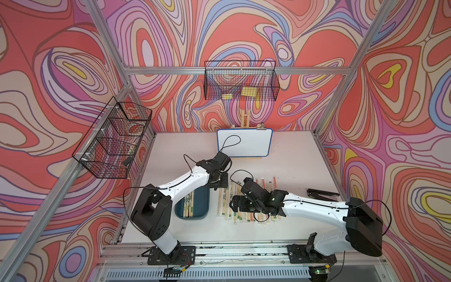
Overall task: Take the paired disposable chopsticks out of the storage box
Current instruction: Place the paired disposable chopsticks at the center of the board, then pick up the paired disposable chopsticks from the storage box.
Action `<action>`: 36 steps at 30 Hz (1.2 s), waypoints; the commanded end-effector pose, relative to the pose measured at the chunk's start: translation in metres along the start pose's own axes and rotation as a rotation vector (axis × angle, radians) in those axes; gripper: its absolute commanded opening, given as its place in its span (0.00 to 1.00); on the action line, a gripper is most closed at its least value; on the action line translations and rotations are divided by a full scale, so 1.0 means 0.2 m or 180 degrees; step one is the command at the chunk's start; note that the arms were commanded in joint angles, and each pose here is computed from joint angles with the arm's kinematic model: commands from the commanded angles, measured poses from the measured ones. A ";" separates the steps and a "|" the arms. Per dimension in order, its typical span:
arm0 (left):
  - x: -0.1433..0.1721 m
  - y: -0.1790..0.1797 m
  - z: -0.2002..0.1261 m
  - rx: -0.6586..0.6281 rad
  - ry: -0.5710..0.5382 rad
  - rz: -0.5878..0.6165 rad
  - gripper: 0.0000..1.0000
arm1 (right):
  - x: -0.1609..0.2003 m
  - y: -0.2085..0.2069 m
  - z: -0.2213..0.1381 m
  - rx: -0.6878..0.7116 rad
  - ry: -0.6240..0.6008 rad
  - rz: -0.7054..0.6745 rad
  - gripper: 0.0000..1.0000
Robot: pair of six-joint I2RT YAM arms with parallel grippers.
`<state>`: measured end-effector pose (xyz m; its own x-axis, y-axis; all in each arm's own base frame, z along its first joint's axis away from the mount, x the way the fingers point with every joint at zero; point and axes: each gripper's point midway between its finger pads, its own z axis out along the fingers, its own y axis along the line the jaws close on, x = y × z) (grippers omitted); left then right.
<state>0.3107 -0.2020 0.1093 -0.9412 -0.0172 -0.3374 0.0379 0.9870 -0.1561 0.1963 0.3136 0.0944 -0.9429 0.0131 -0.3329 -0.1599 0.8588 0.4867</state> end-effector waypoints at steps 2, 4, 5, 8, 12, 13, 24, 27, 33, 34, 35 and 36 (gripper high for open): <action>-0.02 0.19 -0.13 -0.0297 -0.0067 -0.0127 0.54 | -0.02 0.02 0.02 0.0010 -0.0007 -0.0013 0.94; -0.02 0.27 -0.16 -0.0352 -0.0085 -0.0239 0.54 | -0.03 0.04 0.03 0.0002 0.0006 -0.0032 0.94; -0.01 0.32 -0.17 -0.0396 -0.0096 -0.0317 0.54 | -0.04 0.05 0.04 0.0004 0.0013 -0.0040 0.94; 0.02 0.45 -0.21 -0.0499 -0.0106 -0.0472 0.52 | -0.05 0.07 0.06 0.0010 0.0043 -0.0062 0.94; 0.08 0.59 -0.22 -0.0668 -0.0049 -0.0591 0.47 | -0.07 0.12 0.10 -0.0036 0.0064 -0.0084 0.94; 0.10 0.61 -0.21 -0.0704 -0.0026 -0.0610 0.46 | -0.08 0.13 0.11 -0.0051 0.0066 -0.0100 0.94; 0.27 0.70 -0.01 -0.0753 0.0251 -0.0750 0.43 | -0.08 0.16 0.16 -0.0043 0.0146 -0.0117 0.94; 0.29 0.69 0.03 -0.0745 0.0301 -0.0769 0.43 | -0.08 0.15 0.16 -0.0043 0.0144 -0.0116 0.94; 0.30 0.69 0.10 -0.0729 0.0355 -0.0799 0.42 | -0.07 0.15 0.16 -0.0039 0.0165 -0.0115 0.94; 0.30 0.69 0.10 -0.0733 0.0364 -0.0804 0.42 | -0.07 0.15 0.16 -0.0040 0.0163 -0.0121 0.94; 0.30 0.69 0.11 -0.0728 0.0365 -0.0801 0.42 | -0.07 0.15 0.16 -0.0043 0.0165 -0.0127 0.94; 0.30 0.69 0.12 -0.0726 0.0376 -0.0805 0.42 | -0.07 0.15 0.16 -0.0038 0.0158 -0.0133 0.94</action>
<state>0.2655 -0.0703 0.0519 -0.9459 -0.2476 -0.2098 -0.2536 0.9673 0.0020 0.2123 0.3526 0.0858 -0.9523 -0.0361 -0.3030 -0.1863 0.8551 0.4839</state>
